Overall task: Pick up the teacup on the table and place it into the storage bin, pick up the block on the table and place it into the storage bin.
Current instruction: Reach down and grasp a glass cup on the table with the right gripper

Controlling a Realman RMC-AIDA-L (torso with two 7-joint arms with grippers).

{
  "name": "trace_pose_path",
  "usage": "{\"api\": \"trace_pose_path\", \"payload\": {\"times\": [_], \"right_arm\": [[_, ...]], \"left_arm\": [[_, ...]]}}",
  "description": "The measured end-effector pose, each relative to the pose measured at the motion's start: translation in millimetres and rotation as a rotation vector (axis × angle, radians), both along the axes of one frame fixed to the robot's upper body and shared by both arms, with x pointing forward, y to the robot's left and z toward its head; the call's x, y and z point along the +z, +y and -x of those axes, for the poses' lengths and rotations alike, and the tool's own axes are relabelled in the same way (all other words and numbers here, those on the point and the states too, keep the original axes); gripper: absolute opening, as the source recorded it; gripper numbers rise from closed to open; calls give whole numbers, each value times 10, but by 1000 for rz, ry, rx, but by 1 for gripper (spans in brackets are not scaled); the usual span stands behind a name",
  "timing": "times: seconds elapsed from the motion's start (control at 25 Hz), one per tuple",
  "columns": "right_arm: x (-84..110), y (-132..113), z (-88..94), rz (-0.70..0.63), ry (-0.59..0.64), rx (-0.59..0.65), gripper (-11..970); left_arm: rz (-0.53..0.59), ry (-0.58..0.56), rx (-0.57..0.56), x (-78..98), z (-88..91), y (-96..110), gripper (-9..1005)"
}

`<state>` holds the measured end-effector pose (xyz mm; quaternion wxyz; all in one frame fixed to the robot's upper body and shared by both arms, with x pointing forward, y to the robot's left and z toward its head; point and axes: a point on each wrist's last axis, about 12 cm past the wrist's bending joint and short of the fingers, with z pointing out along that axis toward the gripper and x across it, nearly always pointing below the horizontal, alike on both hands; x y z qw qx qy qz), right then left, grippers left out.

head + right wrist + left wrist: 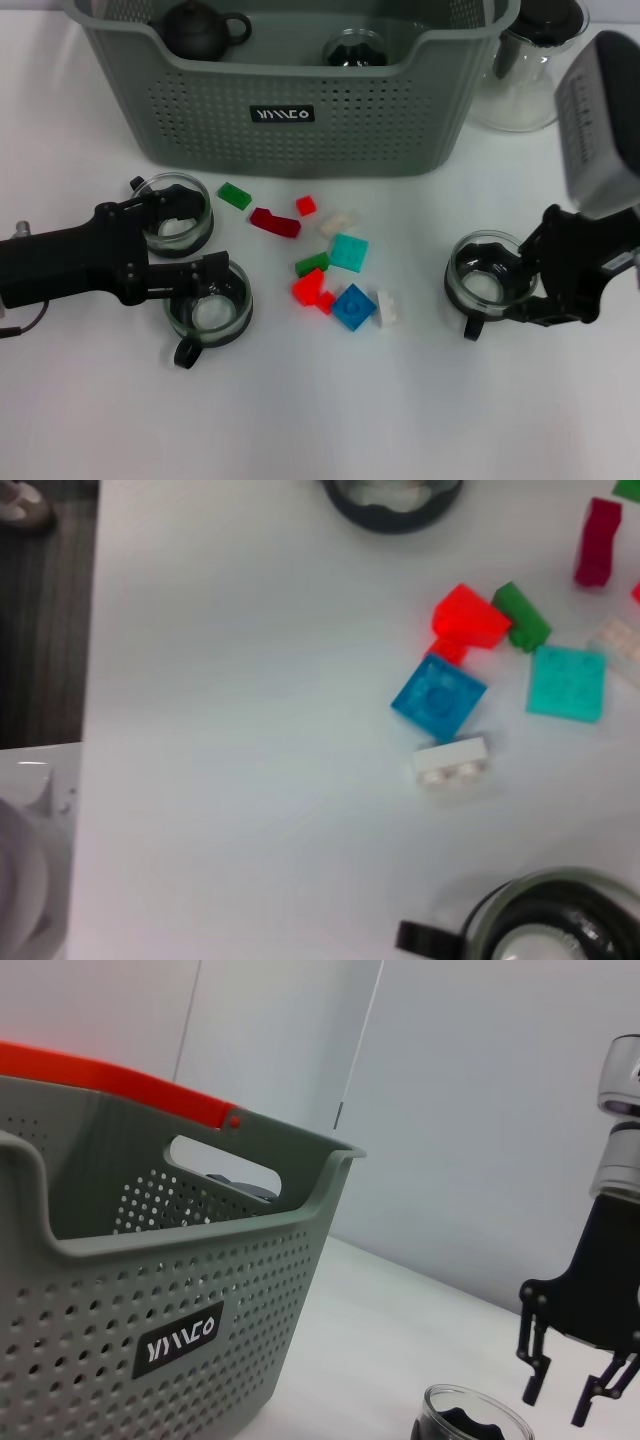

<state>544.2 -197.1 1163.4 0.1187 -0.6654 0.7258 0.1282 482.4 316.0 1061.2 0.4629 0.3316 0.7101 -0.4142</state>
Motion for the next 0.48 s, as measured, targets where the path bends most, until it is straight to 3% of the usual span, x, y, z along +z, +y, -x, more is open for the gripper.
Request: {"api": "trace_pose_path", "payload": {"times": [0.48], "right_arm": [[-339, 80, -31, 79, 32, 15, 330]], "left_arm": [[-2, -1, 1, 2, -5, 3, 935]]}}
